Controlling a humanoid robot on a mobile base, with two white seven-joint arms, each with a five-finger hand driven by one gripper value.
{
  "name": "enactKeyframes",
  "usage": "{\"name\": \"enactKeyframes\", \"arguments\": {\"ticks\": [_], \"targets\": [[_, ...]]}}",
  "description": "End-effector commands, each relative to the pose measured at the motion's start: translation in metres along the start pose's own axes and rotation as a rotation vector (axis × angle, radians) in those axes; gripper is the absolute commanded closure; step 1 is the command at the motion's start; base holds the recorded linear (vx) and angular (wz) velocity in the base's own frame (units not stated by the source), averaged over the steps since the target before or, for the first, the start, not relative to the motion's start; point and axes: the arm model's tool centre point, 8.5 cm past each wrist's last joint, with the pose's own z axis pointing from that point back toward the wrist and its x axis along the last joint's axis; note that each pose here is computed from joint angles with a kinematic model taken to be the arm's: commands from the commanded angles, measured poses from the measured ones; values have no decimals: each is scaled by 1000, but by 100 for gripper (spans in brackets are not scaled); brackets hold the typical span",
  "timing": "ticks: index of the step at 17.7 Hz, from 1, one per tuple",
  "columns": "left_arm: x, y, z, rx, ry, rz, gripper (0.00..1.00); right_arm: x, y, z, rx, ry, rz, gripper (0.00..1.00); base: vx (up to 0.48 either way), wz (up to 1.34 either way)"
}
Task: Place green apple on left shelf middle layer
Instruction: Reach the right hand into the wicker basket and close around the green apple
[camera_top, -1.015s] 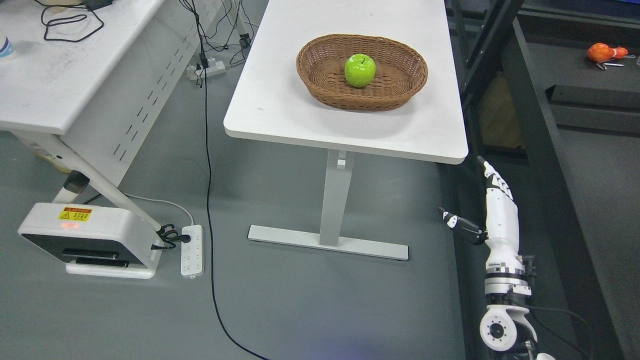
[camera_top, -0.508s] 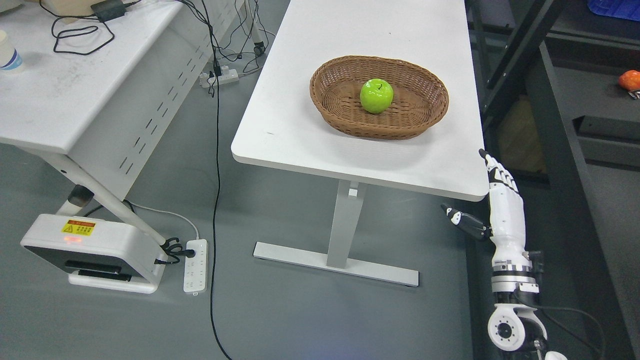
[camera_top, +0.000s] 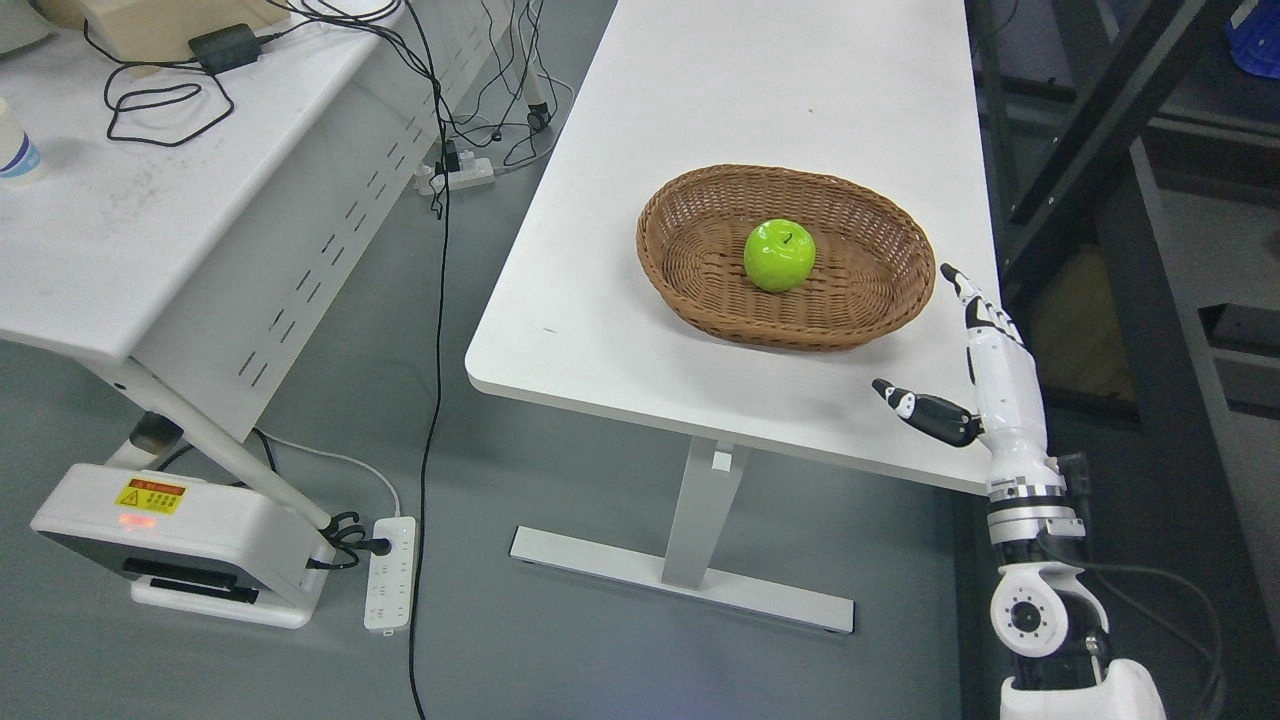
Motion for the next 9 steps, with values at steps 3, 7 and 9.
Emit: {"name": "enactKeyframes", "arguments": {"ticks": [3, 7, 9], "targets": [[1, 11, 1, 17, -2, -3, 0, 11, 18, -39, 114, -50, -16, 0, 185, 54], [1, 11, 1, 17, -1, -2, 0, 18, 47, -41, 233, -72, -8, 0, 175, 14], [1, 11, 1, 17, -2, -6, 0, 19, 59, -42, 274, -77, -4, 0, 159, 12]]}}
